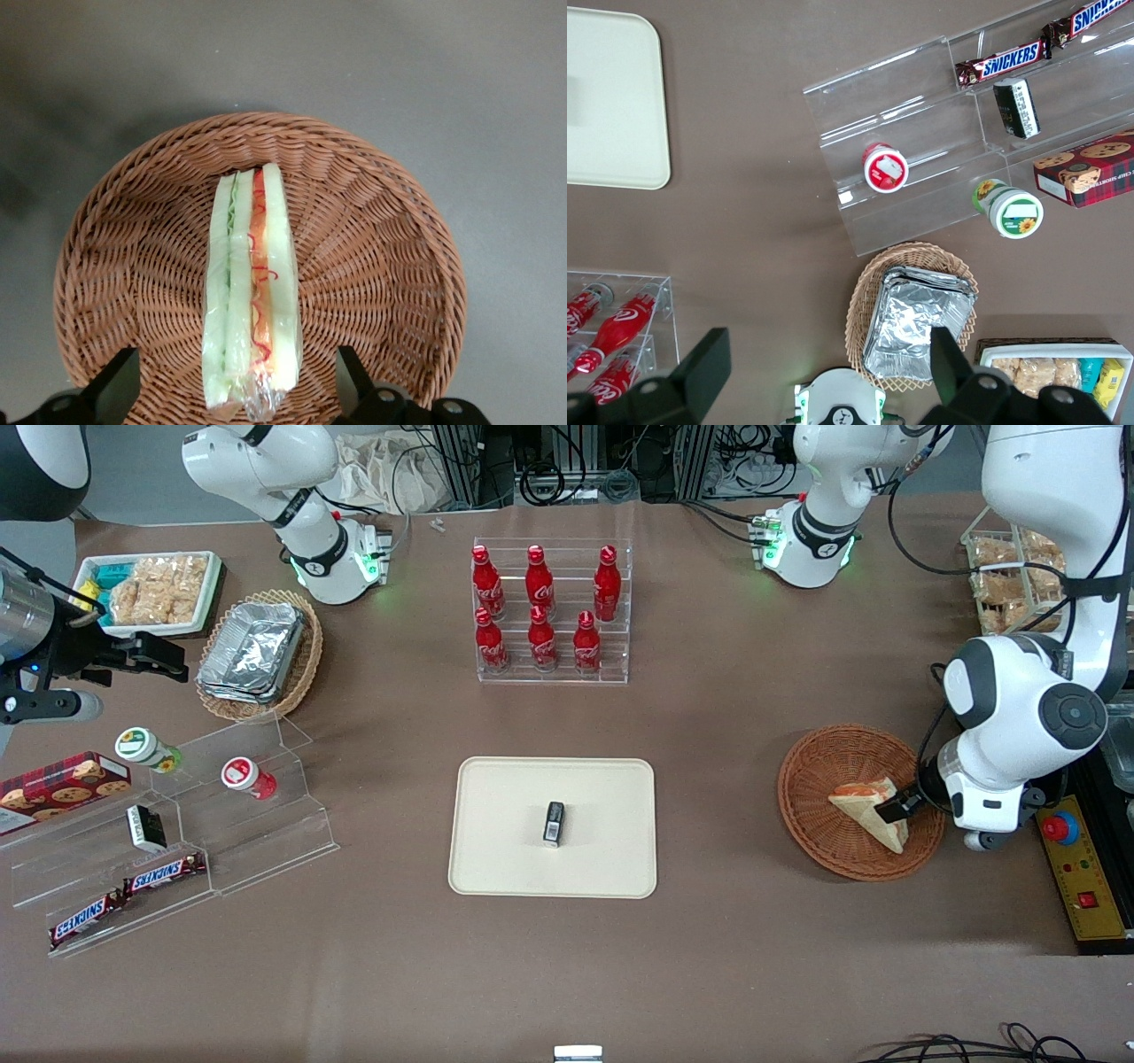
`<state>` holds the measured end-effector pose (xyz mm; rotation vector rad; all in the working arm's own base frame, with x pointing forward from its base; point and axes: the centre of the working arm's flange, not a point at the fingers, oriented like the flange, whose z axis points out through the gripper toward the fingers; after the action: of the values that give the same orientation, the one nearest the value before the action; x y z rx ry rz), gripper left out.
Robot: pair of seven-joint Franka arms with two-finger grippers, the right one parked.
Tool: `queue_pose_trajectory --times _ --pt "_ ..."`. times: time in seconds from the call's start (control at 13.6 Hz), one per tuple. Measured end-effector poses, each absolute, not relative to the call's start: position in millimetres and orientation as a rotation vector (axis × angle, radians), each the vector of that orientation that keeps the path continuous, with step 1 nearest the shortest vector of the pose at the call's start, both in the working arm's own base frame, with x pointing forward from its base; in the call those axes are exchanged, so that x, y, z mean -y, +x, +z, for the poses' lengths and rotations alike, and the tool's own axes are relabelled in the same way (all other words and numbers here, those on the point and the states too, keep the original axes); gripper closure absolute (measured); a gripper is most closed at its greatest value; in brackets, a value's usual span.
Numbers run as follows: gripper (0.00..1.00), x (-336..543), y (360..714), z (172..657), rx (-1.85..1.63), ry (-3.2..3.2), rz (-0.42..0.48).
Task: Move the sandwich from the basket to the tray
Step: 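Close the left gripper on the wrapped sandwich's edge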
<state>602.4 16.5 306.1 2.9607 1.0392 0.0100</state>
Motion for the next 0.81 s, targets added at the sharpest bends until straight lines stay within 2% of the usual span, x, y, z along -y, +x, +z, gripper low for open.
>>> queue_pose_trajectory --times 0.52,0.59,0.74,0.81 --pt "0.02 -20 590 269 -1.123 2.928 -0.006" --pt "0.04 -20 591 270 -1.144 2.919 -0.004" --pt "0.24 -20 591 270 -1.191 2.898 0.002" --pt "0.24 -19 591 270 -1.206 2.891 0.005"
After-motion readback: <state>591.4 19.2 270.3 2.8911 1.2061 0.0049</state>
